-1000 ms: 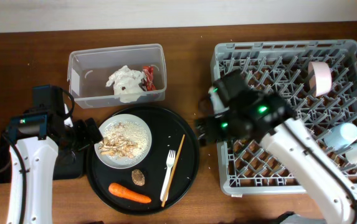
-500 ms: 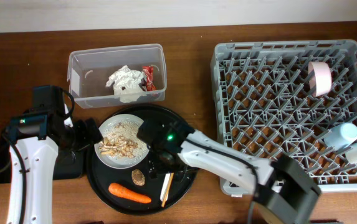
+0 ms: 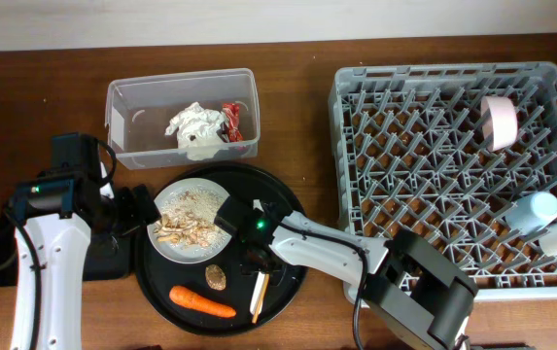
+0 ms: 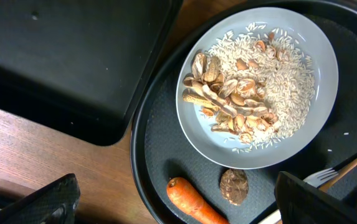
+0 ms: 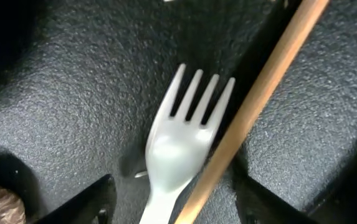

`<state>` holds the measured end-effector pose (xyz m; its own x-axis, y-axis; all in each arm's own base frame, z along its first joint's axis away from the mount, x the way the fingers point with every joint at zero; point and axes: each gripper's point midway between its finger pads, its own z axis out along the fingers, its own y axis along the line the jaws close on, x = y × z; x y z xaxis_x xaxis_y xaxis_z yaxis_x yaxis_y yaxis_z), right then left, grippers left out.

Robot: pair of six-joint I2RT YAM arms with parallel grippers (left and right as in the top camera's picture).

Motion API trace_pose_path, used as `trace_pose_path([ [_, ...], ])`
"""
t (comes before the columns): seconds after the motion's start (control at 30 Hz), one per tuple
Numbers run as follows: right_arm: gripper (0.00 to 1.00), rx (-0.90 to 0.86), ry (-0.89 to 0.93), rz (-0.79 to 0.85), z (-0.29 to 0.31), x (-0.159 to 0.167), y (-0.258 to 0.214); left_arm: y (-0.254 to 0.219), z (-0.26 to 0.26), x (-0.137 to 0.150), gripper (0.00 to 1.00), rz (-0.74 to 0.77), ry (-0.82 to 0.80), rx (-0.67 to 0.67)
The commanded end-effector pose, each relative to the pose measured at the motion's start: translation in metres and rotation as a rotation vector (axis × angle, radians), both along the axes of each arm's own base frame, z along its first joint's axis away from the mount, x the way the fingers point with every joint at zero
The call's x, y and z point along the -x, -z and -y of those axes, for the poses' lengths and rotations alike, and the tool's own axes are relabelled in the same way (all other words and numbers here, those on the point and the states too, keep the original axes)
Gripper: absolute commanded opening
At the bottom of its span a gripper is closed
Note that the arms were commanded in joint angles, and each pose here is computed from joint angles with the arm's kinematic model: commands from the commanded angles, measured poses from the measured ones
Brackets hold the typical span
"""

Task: Sort waste into correct bins and load items into the dishwasher rack
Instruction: 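Reach the right gripper to the fork and chopstick and grasp both, then carry the fork and chopstick into the rack's left side, release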

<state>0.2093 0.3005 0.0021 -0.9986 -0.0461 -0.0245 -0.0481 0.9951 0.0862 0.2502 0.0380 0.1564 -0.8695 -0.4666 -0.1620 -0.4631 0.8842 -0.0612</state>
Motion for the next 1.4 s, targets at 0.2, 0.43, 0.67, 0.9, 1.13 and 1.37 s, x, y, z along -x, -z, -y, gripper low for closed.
trace_pose_path([
  [0.2,0.21,0.043,0.004,0.013,0.009,0.001,0.011,-0.001,0.0,0.0,0.99,0.004,-0.014,0.008],
  [0.43,0.04,0.039,0.003,0.015,0.008,0.001,0.009,-0.001,0.0,0.0,0.99,0.003,-0.014,0.008],
  [0.67,0.04,0.002,-0.029,0.094,0.005,-0.011,-0.018,-0.001,0.0,0.0,0.99,0.003,-0.014,0.008],
  [0.9,0.04,-0.052,-0.166,0.221,-0.004,-0.027,-0.068,-0.001,0.0,0.0,0.99,0.002,-0.014,0.008],
  [1.13,0.04,0.002,-0.137,0.27,0.06,-0.049,-0.118,-0.001,0.0,0.001,0.99,-0.001,-0.014,0.009],
  [1.37,0.04,0.088,-0.07,0.259,0.171,-0.071,-0.153,-0.001,0.0,0.001,0.99,-0.001,-0.014,0.009],
])
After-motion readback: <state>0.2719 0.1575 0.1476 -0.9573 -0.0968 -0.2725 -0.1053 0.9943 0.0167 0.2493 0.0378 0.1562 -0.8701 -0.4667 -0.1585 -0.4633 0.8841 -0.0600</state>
